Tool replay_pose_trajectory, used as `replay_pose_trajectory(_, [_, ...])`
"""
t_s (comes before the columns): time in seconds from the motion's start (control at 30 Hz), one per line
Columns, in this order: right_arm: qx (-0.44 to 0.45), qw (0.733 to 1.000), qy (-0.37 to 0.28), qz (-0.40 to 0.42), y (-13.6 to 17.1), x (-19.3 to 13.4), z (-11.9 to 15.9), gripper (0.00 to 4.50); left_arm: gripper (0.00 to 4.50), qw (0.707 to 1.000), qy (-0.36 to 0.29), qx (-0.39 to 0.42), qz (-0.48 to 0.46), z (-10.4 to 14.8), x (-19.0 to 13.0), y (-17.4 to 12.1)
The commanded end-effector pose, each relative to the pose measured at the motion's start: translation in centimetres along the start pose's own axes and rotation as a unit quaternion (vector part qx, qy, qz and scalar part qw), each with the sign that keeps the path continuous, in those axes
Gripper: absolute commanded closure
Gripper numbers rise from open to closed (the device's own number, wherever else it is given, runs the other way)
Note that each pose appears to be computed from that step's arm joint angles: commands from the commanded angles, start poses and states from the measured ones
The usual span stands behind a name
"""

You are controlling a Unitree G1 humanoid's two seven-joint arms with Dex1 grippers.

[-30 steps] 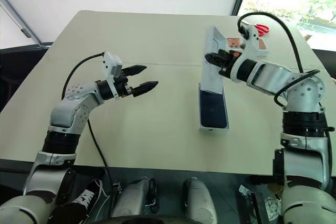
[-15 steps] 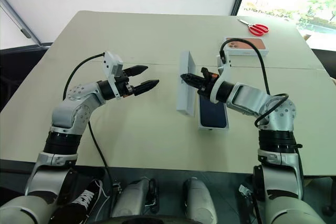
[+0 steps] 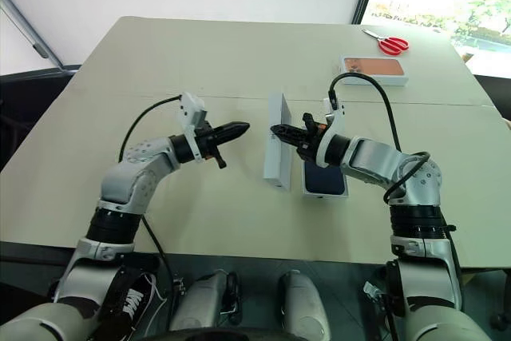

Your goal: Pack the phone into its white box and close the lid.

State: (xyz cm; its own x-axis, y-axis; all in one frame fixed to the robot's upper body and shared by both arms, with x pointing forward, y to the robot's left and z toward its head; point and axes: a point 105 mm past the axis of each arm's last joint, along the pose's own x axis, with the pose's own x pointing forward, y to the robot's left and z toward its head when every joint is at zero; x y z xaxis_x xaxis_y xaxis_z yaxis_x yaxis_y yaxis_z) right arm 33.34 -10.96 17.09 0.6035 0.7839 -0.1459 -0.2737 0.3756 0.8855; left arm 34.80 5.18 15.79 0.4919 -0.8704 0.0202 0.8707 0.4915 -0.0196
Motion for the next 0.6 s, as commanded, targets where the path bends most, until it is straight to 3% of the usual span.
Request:
replay_pose_trajectory(0.03, [-0.001, 1.0, -0.003, 0.012, 0.5, -0.4, 0.6, 4.5, 4.42, 1.0, -0.005, 0.013, -0.02, -0.3, 1.3, -1.0])
replay_pose_trajectory(0.17, [0.007, 1.0, 0.004, 0.015, 0.4, -0.5, 0.4, 4.5, 4.42, 1.0, -0.004, -0.002, -0.021, -1.2, 2.7, -0.9])
replay_pose_trajectory(0.2, [0.001, 1.0, 0.006, 0.011, 0.3, -0.5, 0.3, 3.9, 4.5, 1.0, -0.006, -0.005, -0.02, -1.3, 3.0, -0.9])
replay_pose_trajectory(0.3, [0.009, 1.0, -0.014, 0.001, 0.0, -0.7, 1.0, 2.71, 4.5, 1.0, -0.005, -0.009, -0.026, -1.6, 3.3, -1.1])
replay_pose_trajectory(0.4, [-0.006, 1.0, -0.022, -0.015, -0.5, -1.2, 1.7, 1.11, 4.5, 1.0, 0.002, -0.01, -0.028, -2.5, 3.5, -1.2])
replay_pose_trajectory(0.47, [-0.12, 0.992, -0.038, -0.032, 0.3, -2.0, 3.2, 0.16, 4.5, 0.999, -0.001, -0.012, -0.033, -2.6, 4.0, -1.6])
replay_pose_trajectory(0.6, [-0.346, 0.932, -0.071, -0.086, 1.7, -3.7, 7.5, 0.07, 4.5, 0.999, -0.006, -0.012, -0.036, -2.4, 4.4, -1.7])
